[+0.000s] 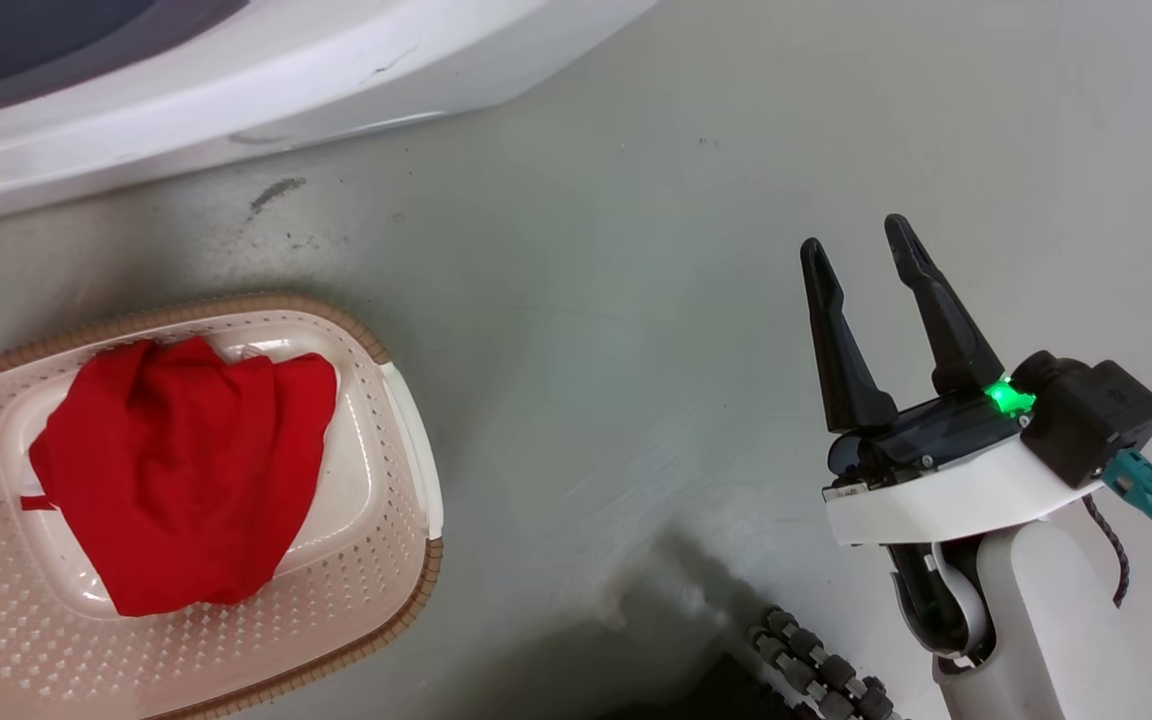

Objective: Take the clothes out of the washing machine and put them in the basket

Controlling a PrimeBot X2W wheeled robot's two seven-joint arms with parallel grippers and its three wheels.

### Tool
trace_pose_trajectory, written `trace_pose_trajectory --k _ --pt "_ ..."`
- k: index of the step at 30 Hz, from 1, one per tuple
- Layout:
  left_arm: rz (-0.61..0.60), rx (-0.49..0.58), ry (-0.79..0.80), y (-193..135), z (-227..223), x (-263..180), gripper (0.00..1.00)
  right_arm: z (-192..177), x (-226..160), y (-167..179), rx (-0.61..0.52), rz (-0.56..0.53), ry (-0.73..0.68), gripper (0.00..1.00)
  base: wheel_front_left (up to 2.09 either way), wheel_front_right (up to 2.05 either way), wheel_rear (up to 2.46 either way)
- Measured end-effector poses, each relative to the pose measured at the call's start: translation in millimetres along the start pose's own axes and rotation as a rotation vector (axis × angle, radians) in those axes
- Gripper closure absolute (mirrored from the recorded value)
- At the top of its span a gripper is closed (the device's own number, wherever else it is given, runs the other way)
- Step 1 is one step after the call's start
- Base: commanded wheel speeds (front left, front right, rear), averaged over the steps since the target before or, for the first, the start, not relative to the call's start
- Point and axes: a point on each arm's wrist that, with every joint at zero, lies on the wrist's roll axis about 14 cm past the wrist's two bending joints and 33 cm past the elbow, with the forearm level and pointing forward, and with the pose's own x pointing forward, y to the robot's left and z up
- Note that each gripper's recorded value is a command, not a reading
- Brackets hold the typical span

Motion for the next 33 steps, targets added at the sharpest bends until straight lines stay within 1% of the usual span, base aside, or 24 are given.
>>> trace_pose_trajectory --k 5,10,18,24,25,30,33 --pt "0.012 -0.041 -0.158 5 19 -17 1.0 14 -1 0 -0.004 0.0 -0.036 0.0 0.0 0.0 0.0" --pt "-0.013 -0.09 -0.251 -3 24 -42 1.0 30 -5 0 -0.017 0.0 -0.077 0.0 0.0 0.0 0.0" --pt "-0.058 -0.156 -0.326 -8 29 -91 1.0 53 -26 2 -0.018 -0.003 -0.132 0.0 0.0 0.0 0.0" --pt "-0.072 -0.209 -0.346 2 31 -133 1.0 66 -48 4 -0.013 -0.007 -0.167 0.0 0.0 0.0 0.0" --pt "-0.072 -0.209 -0.346 2 31 -133 1.0 66 -48 4 -0.013 -0.007 -0.167 0.0 0.0 0.0 0.0" --pt "-0.094 -0.216 -0.369 1 37 -173 1.0 78 -68 7 -0.007 -0.003 -0.202 0.0 0.0 0.0 0.0" --pt "-0.103 -0.23 -0.43 3 52 -200 1.0 86 -79 9 -0.004 0.003 -0.222 0.0 0.0 0.0 0.0"
